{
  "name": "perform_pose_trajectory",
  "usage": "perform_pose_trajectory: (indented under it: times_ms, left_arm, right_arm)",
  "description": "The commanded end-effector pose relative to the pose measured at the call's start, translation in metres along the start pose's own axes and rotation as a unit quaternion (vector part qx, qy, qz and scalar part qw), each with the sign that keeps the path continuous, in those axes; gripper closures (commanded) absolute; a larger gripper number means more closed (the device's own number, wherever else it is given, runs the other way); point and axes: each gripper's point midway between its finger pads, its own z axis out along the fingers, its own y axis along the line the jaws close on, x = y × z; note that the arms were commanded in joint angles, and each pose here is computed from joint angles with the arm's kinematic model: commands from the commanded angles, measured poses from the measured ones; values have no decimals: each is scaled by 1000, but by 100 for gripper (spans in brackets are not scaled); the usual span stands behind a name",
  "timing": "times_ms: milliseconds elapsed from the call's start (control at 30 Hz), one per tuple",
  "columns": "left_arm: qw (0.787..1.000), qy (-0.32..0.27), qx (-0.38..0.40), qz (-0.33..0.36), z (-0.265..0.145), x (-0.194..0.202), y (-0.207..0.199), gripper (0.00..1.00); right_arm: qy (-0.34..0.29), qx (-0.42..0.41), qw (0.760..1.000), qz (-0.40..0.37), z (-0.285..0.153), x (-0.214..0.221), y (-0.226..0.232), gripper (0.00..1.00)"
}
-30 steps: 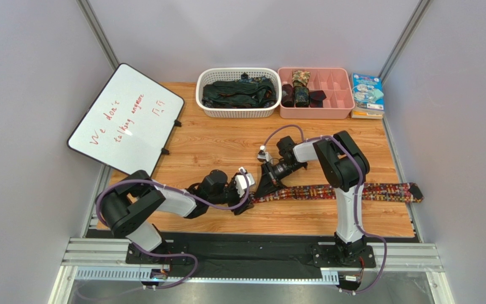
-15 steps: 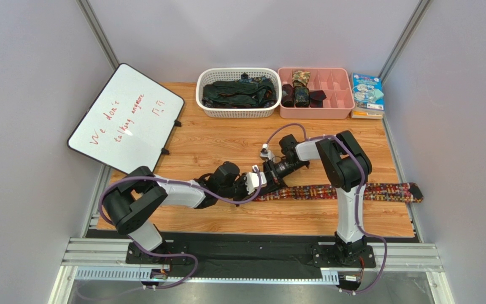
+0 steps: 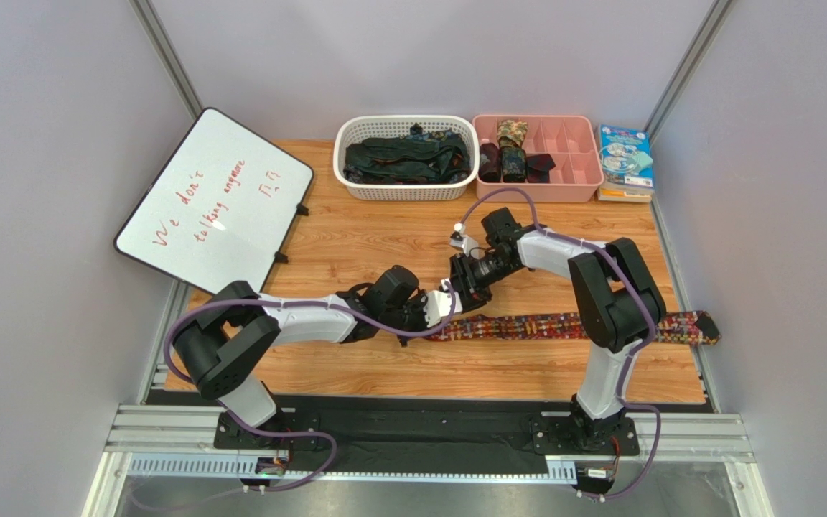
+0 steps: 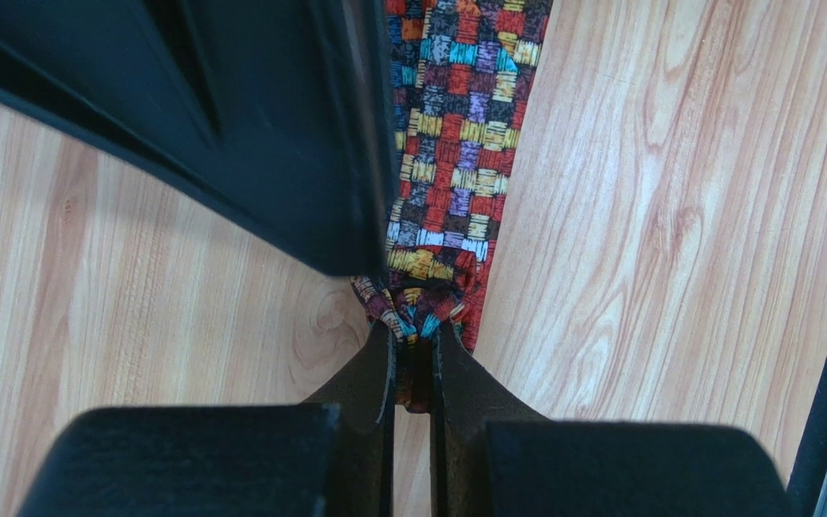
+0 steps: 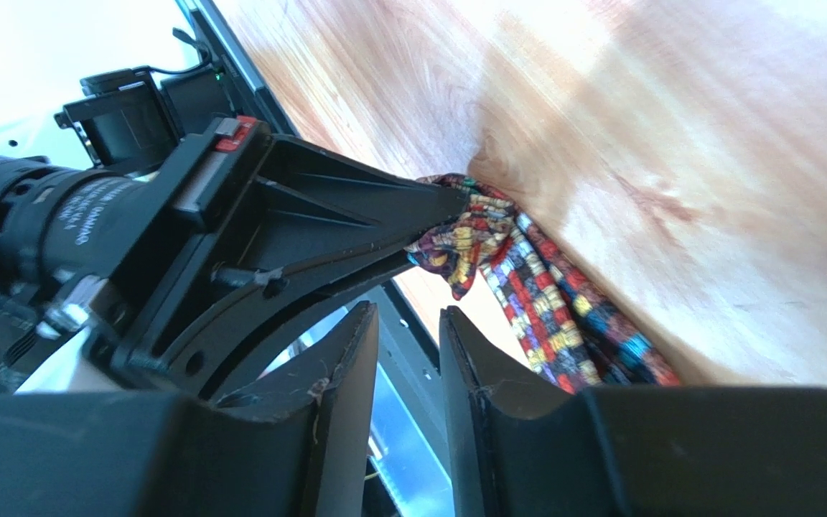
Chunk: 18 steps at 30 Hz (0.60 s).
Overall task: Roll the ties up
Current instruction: Roll the tie at the center of the board.
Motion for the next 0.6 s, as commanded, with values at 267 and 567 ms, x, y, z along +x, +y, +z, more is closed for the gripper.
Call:
perform_pose_trajectory:
  times_ms: [267, 567]
  left_arm:
    - [999, 30, 0, -12, 1, 9, 0, 88]
    - [999, 15, 13, -31, 8, 2, -4, 85]
  right_arm:
    - [23, 5, 1000, 19, 39, 5, -12, 64]
    - [15, 0, 1000, 26, 53, -2, -13, 62]
